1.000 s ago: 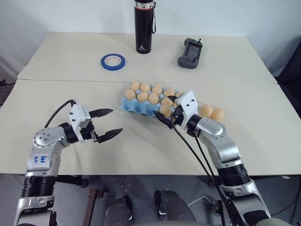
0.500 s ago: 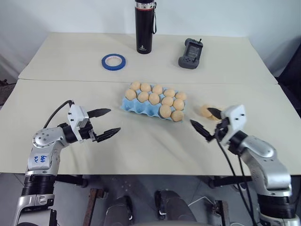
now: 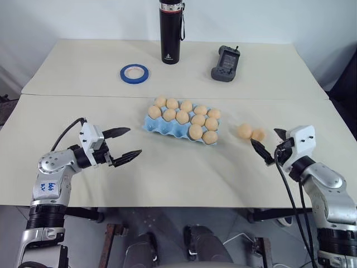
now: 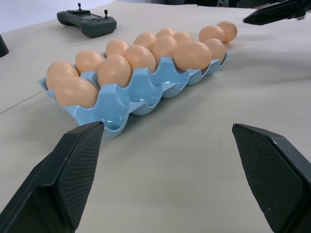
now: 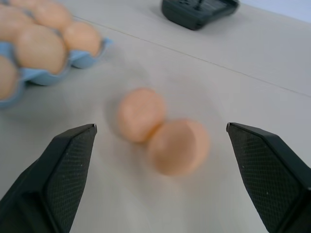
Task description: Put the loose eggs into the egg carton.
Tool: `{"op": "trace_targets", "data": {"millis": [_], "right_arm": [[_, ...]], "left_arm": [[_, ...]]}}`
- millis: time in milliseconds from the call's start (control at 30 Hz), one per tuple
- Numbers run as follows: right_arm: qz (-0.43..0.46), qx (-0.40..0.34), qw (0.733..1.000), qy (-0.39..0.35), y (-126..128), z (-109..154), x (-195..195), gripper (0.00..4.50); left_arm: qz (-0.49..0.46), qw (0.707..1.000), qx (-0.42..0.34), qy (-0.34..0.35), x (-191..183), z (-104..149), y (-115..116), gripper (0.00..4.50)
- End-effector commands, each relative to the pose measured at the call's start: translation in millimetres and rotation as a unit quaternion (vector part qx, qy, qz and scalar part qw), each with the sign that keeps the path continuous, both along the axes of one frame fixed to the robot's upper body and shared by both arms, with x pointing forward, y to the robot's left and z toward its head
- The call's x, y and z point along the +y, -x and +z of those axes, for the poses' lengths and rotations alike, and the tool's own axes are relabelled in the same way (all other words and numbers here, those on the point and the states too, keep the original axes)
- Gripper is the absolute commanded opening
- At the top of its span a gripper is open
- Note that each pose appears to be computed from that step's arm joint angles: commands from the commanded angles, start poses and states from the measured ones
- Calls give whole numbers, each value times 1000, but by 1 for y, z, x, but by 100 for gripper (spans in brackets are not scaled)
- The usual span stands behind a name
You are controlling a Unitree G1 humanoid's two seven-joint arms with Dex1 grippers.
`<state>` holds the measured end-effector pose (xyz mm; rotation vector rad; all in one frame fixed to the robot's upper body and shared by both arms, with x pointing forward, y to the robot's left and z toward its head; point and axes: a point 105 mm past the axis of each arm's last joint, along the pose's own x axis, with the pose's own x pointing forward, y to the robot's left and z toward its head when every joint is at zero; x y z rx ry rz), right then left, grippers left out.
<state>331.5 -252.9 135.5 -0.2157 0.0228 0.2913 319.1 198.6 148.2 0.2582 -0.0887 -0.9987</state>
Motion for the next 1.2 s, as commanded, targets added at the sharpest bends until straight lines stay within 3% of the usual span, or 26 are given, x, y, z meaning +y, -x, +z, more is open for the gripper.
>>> {"op": "trace_targets", "data": {"millis": [33,267,767,867,1200], "right_arm": [[-18,-22,1000,-1,-12,6,-5,449],[-31,-26,999,-17,-29,6,-6,449],[-37,-5,999,-25,-36,-8,0,449],[-39,3,999,-28,-39,-13,1,449],[-32,15,999,-27,-48,-19,5,449]], "left_arm": [[4,1000,-26,-5,3,12,0,450],[7,1000,-28,-4,3,13,1,450],[32,999,-21,-3,5,7,12,450],[42,998,-53,5,7,15,10,450],[26,998,-34,34,7,18,9,450]]}}
